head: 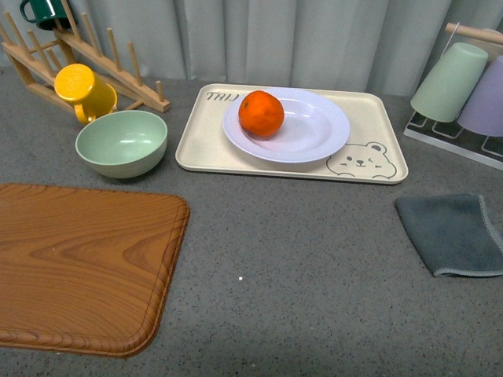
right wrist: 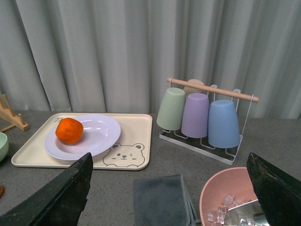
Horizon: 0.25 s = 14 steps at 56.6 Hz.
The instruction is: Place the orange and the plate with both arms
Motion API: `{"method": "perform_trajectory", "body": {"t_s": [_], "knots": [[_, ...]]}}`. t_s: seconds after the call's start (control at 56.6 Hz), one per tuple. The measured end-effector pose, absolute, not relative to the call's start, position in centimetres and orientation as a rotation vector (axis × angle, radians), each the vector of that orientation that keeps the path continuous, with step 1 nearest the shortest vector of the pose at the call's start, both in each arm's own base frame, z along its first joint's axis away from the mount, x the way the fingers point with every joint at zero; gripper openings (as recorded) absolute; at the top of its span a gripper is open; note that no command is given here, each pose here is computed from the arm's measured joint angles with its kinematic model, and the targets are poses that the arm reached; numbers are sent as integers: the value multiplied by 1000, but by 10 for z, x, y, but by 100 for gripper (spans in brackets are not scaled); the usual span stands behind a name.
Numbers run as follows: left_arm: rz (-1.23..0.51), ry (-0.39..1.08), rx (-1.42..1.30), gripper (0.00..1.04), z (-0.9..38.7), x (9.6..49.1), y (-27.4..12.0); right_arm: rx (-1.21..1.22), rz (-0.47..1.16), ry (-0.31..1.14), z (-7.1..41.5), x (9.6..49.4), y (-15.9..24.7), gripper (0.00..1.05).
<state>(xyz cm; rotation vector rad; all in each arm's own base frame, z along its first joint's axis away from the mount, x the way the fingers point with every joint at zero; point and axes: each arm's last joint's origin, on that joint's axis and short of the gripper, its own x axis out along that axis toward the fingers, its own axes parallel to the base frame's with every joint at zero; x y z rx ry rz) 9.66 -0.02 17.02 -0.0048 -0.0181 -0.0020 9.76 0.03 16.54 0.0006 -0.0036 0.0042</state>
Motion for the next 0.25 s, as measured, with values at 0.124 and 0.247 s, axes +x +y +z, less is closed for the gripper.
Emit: {"method": "perform_trajectory", "body": {"t_s": [0.124,0.247], "knots": [[-2,-18,-5,98,170,97,0,1,4,-4,165,98,0,96],[-2,-18,-5,98,170,97,0,1,4,-4,165,98,0,96]]}}
